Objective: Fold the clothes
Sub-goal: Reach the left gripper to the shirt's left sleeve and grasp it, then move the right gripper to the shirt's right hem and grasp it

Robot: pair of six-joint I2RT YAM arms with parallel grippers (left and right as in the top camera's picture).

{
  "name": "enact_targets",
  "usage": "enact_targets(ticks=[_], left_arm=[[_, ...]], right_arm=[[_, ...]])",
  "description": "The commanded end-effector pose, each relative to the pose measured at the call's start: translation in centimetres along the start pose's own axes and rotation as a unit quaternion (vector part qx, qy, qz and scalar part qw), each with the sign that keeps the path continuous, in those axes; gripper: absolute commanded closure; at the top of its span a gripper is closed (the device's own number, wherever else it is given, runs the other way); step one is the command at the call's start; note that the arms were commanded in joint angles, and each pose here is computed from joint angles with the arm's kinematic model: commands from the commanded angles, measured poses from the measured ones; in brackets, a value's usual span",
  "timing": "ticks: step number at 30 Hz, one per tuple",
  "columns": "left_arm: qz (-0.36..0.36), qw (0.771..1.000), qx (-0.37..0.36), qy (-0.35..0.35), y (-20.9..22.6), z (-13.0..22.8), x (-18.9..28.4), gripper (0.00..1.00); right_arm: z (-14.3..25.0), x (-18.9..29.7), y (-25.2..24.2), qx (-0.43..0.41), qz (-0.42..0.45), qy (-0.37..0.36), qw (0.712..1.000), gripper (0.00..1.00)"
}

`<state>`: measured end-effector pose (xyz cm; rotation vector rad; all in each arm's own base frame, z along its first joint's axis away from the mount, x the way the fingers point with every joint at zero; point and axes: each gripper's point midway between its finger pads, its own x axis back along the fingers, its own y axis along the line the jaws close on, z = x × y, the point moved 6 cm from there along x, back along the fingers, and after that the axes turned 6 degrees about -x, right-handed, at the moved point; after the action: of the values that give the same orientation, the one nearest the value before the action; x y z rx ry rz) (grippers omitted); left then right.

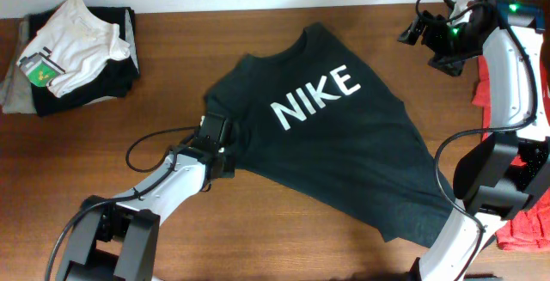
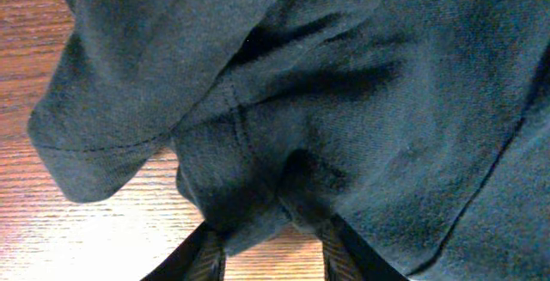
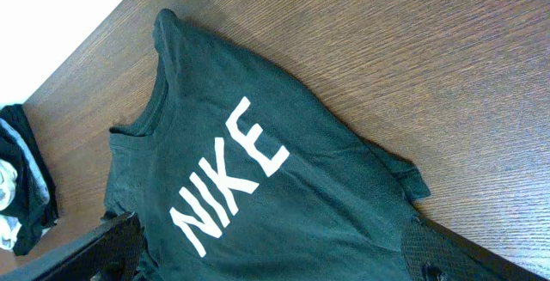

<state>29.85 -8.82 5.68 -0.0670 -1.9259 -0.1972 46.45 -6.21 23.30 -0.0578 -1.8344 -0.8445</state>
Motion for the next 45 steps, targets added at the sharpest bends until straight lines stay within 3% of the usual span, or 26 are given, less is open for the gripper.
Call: enact_targets(ticks=[1, 2, 4, 7, 12, 37, 45], left_arm=[[-0.023, 1.0, 0.002, 0.011, 0.7, 0.2, -0.6, 0.58], [-0.023, 1.0, 0.002, 0.011, 0.7, 0.2, -0.6, 0.43], [-0.009, 1.0, 0.002, 0.011, 0.4, 0.1, -0.5, 0.25], [0.005, 1.0, 0.026, 0.005, 0.0, -0.5, -0.3, 0.13], [-0.003, 0.991, 0.133, 0.009, 1.2, -0.5, -0.4, 0.13], [0.017, 0.983, 0.173, -0.066, 1.8, -3.1, 2.1, 0.18], [0.022, 0.979, 0.199, -0.037, 3.2, -2.5, 0.3, 0.21]], right_arm=[[-0.1, 0.6, 0.3, 0.002, -0.004, -0.007, 1.0, 0.01], [-0.1, 0.6, 0.3, 0.002, -0.004, -0.007, 1.0, 0.01], [-0.1, 0.6, 0.3, 0.002, -0.004, -0.007, 1.0, 0.01], [-0.1, 0.6, 0.3, 0.002, -0.004, -0.007, 1.0, 0.01], [-0.1, 0.6, 0.3, 0.002, -0.004, -0.007, 1.0, 0.01], [-0.1, 0.6, 0.3, 0.002, -0.004, -0.007, 1.0, 0.01], [-0.1, 0.6, 0.3, 0.002, -0.004, -0.007, 1.0, 0.01]])
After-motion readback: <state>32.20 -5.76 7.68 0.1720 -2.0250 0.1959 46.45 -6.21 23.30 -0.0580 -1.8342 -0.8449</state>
